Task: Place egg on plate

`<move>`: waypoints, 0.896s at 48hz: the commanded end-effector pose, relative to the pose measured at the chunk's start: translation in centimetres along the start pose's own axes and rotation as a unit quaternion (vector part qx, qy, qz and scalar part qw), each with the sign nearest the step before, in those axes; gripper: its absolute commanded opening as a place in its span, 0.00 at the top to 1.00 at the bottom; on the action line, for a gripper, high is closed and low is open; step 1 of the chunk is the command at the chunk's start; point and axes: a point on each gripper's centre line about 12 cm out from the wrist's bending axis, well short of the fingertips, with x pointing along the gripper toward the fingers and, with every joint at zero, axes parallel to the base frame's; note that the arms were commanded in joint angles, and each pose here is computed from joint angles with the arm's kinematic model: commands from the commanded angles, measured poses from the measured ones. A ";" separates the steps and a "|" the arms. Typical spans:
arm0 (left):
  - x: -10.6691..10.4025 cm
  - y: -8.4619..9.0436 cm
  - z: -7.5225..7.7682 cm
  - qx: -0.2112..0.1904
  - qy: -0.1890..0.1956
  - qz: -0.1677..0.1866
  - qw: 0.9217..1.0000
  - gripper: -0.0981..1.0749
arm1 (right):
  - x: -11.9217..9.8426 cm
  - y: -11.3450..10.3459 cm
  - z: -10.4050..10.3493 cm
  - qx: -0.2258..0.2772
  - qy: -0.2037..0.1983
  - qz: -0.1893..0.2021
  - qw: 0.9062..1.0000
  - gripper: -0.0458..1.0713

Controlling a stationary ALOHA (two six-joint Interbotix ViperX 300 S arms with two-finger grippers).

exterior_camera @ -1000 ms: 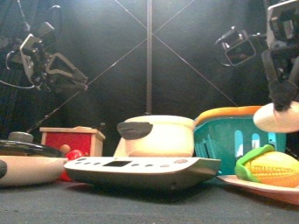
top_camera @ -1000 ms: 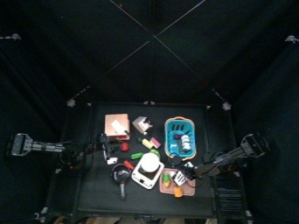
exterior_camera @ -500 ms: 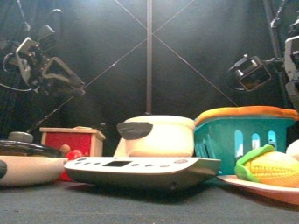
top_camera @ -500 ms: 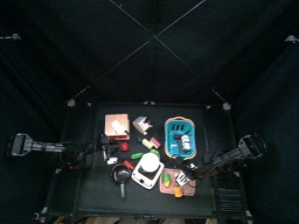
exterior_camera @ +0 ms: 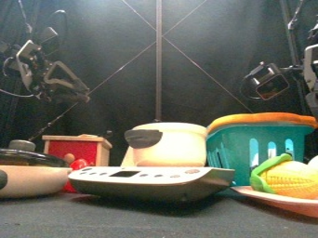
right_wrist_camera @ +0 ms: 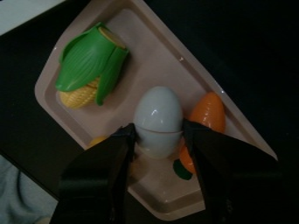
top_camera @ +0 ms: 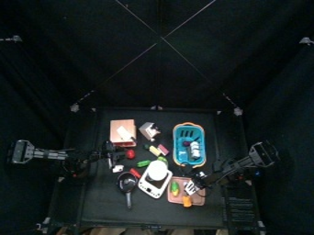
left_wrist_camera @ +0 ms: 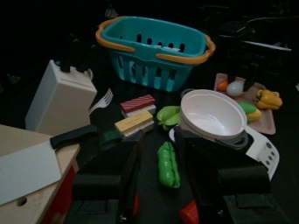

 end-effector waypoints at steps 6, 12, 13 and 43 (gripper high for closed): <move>0.1 -0.1 0.2 0.000 0.000 -0.002 1.000 0.28 | -0.5 0.5 0.3 -0.001 -0.005 0.013 1.000 0.24; 0.1 -0.1 0.2 0.000 0.000 -0.001 1.000 0.28 | -0.6 0.7 0.4 -0.003 -0.007 0.015 1.000 0.17; 0.1 -0.1 0.2 0.000 0.000 -0.001 1.000 0.28 | -0.6 0.7 0.4 -0.003 -0.007 0.016 1.000 0.16; 0.1 -0.1 0.2 0.000 0.000 -0.002 1.000 0.28 | -1.7 3.2 2.3 -0.052 -0.058 0.060 0.995 0.08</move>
